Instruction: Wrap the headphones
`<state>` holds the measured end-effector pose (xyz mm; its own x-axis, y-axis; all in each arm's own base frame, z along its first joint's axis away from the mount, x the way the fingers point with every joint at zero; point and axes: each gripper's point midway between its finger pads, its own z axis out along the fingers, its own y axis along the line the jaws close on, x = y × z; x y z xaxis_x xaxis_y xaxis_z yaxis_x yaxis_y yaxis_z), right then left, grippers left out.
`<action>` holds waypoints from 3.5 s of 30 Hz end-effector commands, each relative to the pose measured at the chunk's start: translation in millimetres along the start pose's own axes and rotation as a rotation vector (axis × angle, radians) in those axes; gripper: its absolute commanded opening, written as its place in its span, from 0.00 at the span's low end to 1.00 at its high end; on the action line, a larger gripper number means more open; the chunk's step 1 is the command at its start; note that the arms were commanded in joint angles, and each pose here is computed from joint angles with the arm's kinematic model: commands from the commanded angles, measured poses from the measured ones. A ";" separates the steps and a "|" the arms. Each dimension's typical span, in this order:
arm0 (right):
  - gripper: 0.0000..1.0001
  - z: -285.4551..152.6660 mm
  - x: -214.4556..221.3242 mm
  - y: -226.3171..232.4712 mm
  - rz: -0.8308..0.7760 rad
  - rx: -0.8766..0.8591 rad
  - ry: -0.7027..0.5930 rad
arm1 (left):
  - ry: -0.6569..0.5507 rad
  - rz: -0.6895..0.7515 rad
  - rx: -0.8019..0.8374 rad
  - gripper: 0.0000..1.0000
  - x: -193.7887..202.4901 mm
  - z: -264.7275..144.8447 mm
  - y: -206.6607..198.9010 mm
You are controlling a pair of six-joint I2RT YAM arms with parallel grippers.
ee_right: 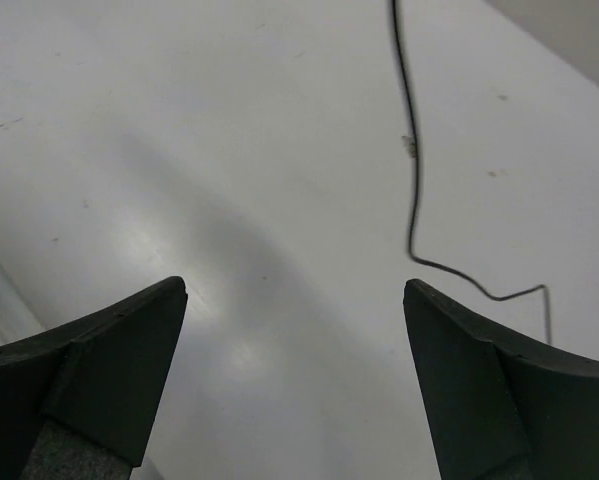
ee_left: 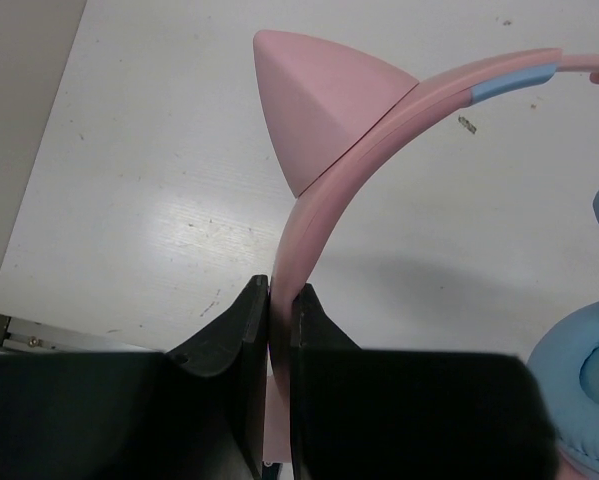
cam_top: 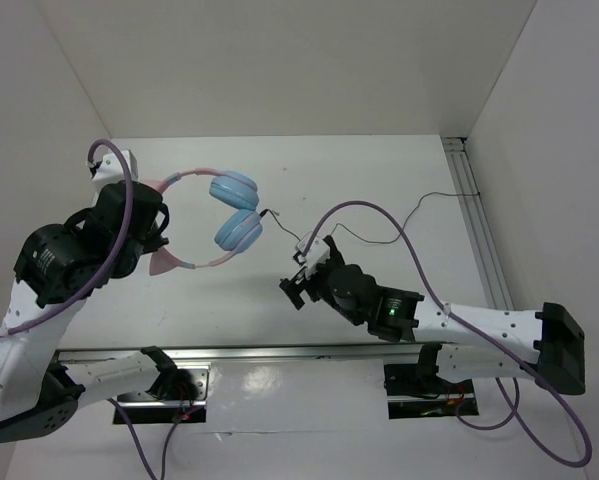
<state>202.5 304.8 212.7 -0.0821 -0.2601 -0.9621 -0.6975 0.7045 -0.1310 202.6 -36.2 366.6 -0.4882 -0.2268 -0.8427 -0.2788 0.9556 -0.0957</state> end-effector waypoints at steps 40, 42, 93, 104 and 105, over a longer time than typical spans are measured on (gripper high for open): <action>0.00 -17.5 -29.4 -117.1 0.222 0.245 -0.263 | -0.027 0.196 0.036 0.00 15.2 30.4 -15.8; 0.00 -24.1 -38.0 -111.2 0.205 0.233 -0.250 | -0.004 0.298 0.113 0.00 28.5 40.3 -45.0; 0.61 24.7 -74.3 3.2 0.088 -0.474 -0.271 | -0.213 0.360 0.788 0.00 53.6 -51.6 -146.9; 0.61 87.3 -22.5 -7.0 0.272 -0.579 -0.259 | -0.270 0.002 0.640 0.00 4.2 -55.6 -108.5; 0.59 87.8 -13.8 -5.9 0.303 -0.594 -0.244 | -0.277 -0.050 0.617 0.00 -0.6 -54.8 -102.9</action>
<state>280.9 355.3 191.9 -0.2274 -0.0119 -0.9737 -0.9181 0.3361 0.2103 176.8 -173.0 339.6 -0.3265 0.0908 -0.9408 0.4391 0.8960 -0.0659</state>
